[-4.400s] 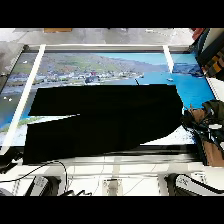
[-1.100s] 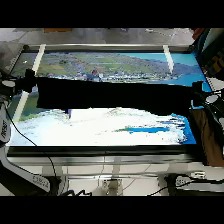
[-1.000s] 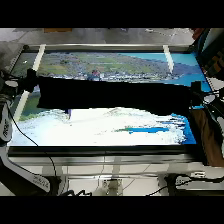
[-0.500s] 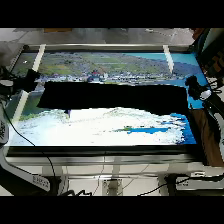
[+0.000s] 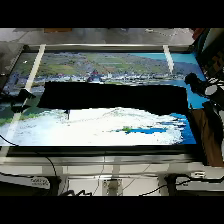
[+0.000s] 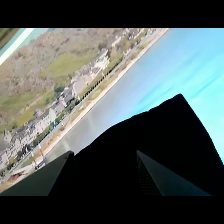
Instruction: Fold the clothes and pants, and hang the long-sleeved shirts on hangers.
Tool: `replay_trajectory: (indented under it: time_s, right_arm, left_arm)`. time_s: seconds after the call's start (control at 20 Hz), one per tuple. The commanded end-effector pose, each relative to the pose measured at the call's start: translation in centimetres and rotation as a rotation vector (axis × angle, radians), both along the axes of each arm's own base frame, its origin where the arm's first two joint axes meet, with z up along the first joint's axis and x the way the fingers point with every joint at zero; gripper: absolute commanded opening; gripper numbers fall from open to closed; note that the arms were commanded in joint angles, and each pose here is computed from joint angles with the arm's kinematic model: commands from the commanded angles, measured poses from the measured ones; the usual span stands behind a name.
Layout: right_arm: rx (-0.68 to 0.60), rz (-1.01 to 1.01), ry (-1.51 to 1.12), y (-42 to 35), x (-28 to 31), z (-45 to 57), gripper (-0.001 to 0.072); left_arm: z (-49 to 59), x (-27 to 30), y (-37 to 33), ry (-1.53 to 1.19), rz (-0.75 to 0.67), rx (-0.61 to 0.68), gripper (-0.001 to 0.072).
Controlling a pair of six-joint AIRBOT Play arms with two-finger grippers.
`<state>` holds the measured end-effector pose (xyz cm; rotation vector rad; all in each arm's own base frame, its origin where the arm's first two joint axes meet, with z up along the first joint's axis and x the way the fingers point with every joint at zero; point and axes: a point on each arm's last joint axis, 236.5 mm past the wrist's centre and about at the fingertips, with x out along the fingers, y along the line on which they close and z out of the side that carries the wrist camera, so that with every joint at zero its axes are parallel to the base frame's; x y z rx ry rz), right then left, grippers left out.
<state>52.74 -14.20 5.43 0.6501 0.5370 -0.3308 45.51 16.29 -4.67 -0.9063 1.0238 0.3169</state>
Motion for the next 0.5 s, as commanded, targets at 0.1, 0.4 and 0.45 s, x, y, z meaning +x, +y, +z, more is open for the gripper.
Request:
replay_trajectory:
  time_s: [0.1,0.4,0.45]
  right_arm:
    - [0.006,0.022,0.035,0.5,-0.4,-0.5,0.0448]
    - [-0.072,0.127,0.071,2.3,-0.4,-1.0,0.0448]
    - [-0.102,0.171,0.084,3.0,-0.4,-1.1,0.0448]
  left_arm:
    - [-4.4,-0.8,-3.2,0.064,0.05,-0.141,0.0714]
    - [-5.2,4.9,-3.8,-0.094,0.171,-0.112,0.0704]
    - [-5.3,5.7,-4.1,-0.118,0.187,-0.109,0.0696]
